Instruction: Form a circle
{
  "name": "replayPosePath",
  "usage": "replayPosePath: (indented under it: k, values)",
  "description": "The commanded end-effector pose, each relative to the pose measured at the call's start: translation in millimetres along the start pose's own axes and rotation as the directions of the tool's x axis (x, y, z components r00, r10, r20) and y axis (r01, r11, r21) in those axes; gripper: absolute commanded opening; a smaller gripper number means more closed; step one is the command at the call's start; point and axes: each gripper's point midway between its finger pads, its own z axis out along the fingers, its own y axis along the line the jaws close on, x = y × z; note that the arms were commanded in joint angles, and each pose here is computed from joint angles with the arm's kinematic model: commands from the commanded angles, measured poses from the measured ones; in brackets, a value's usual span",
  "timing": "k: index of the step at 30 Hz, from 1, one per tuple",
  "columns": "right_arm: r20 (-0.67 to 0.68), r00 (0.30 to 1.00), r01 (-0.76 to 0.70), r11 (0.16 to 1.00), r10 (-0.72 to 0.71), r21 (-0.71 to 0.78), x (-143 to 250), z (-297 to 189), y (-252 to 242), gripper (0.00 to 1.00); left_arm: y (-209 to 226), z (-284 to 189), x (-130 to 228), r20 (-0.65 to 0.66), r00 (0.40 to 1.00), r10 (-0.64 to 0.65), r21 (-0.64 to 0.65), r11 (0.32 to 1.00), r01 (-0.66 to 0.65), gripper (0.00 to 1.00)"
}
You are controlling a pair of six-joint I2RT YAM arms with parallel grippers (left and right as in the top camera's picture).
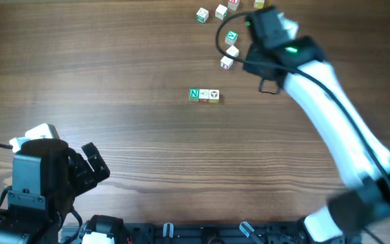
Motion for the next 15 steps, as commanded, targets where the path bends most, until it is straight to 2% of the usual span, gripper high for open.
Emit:
replayPosePath:
  k: [1, 2, 9, 15]
  values:
    - [0.162, 0.986, -0.02, 0.998, 0.029, -0.055, -16.1, -101.9, -37.1, 0.9, 3.2, 0.8, -1.2, 0.009, 1.0, -0.017, -0.017, 1.0, 0.017, 1.0]
    - [0.195, 0.981, -0.009, 0.997, 0.024, -0.079, -14.6, -126.4, -47.3, 1.0, 3.2, 0.8, -1.2, 0.009, 1.0, -0.017, -0.017, 1.0, 0.017, 1.0]
    - [0.374, 0.919, -0.032, 0.97, 0.124, -0.242, -1.2, -233.3, -97.2, 1.0, 3.2, 0.8, -1.2, 0.009, 1.0, -0.017, -0.017, 1.0, 0.017, 1.0]
    - [0.474, 0.859, -0.034, 0.944, 0.195, -0.327, 17.2, -287.0, -134.0, 0.99, 3.2, 0.8, -1.2, 0.009, 1.0, -0.017, -0.017, 1.0, 0.017, 1.0]
